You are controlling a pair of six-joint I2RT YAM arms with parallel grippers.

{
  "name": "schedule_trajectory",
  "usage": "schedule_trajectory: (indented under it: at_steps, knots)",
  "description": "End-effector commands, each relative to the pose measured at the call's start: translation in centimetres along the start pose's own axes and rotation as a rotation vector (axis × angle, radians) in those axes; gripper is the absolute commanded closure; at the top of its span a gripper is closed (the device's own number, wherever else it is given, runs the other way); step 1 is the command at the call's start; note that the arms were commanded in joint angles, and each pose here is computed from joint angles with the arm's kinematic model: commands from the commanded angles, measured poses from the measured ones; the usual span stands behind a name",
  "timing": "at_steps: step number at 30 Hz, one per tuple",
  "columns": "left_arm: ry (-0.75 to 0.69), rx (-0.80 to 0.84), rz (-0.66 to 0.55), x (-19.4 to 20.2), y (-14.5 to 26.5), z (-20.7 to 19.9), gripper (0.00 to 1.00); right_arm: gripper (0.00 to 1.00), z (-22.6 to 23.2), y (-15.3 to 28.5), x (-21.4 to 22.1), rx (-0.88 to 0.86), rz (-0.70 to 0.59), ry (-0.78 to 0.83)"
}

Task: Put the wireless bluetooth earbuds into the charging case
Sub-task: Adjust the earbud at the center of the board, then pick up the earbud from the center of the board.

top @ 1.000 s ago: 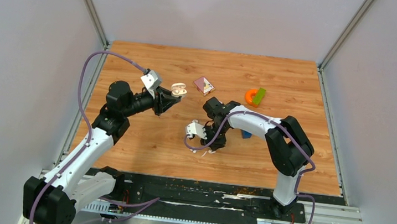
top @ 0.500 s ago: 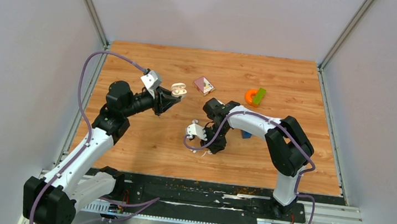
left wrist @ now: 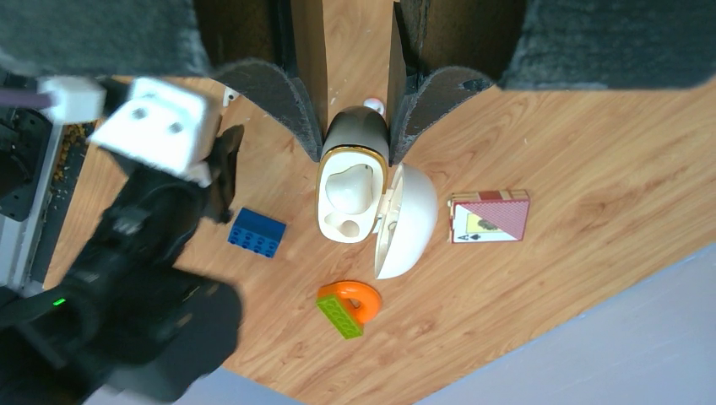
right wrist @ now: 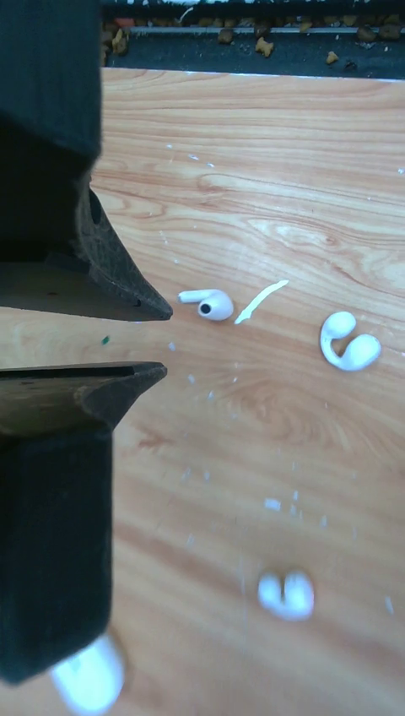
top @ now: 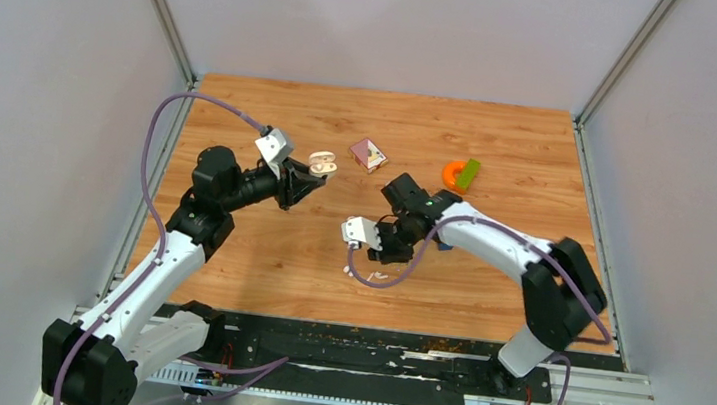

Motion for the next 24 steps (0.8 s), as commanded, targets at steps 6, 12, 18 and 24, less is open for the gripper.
schedule_trajectory:
  at_steps: [6,12,18,24]
  knots:
    - [-0.082,0.009,-0.046,-2.8,0.0,-0.3,1.0,0.76,-2.4,1.3,-1.9,0.184,-0.106,0.228]
    - [-0.08,0.002,-0.053,-2.8,0.2,-0.2,1.0,0.74,-1.5,-0.1,-1.1,0.093,-0.101,0.272]
    - [-0.075,-0.007,-0.056,-2.7,0.4,-0.1,1.0,0.73,-0.6,-1.1,-0.3,0.037,-0.092,0.277]
    - [-0.076,-0.009,-0.061,-2.9,0.4,0.0,1.0,0.68,0.3,-2.3,0.8,-0.018,-0.07,0.273]
Point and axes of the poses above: each gripper's point midway between its finger pads, its own y axis back along the fingers, its own z axis along the line the jaws close on, x = y × z, the point moved 3 cm from there along y, back along the fingers, and after that the axes turned 14 degrees about y, right-handed, at the moved point
